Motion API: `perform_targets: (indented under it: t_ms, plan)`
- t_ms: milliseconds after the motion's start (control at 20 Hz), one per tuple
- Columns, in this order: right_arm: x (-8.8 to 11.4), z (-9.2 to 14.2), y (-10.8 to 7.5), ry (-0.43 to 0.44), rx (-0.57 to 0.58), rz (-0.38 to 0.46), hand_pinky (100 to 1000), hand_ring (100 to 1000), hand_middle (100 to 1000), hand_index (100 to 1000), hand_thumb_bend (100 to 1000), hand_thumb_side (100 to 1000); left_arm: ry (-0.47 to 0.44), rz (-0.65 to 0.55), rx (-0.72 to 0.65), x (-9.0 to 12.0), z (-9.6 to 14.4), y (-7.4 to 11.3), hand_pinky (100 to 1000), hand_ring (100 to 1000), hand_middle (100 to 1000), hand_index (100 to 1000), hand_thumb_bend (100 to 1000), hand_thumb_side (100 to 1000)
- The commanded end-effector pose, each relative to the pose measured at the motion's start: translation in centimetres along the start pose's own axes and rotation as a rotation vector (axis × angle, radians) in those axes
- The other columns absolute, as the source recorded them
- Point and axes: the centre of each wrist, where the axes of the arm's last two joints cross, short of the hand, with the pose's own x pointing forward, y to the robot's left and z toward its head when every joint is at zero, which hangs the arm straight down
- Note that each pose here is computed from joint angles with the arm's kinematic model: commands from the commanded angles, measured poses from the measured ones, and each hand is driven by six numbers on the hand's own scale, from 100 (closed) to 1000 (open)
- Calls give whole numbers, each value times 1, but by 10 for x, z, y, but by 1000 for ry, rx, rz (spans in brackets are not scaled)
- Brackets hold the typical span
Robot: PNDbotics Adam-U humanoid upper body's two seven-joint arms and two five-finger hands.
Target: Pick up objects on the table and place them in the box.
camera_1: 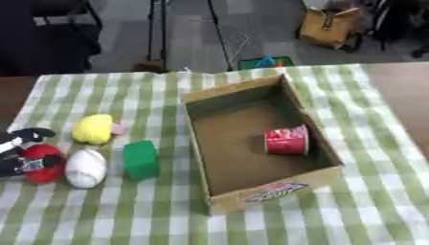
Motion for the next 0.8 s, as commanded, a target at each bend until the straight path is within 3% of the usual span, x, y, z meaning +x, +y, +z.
perform_targets:
  t_ms: [50, 300, 800]
  plan:
    - [5, -9, -1, -34, -10, -20, 498, 566, 526, 669, 100, 774, 21, -49, 28, -1, 9, 22, 780, 981, 1000, 1000, 765, 945]
    - [5, -8, -1, -32, -9, -20, 499, 566, 526, 670, 100, 776, 35, -77, 20, -1, 10, 24, 753, 965, 1000, 1000, 685, 854]
    - [5, -8, -1, -30, -11, -20, 499, 566, 526, 670, 100, 774, 45, -108, -36, -1, 10, 23, 735, 964, 1000, 1000, 674, 822]
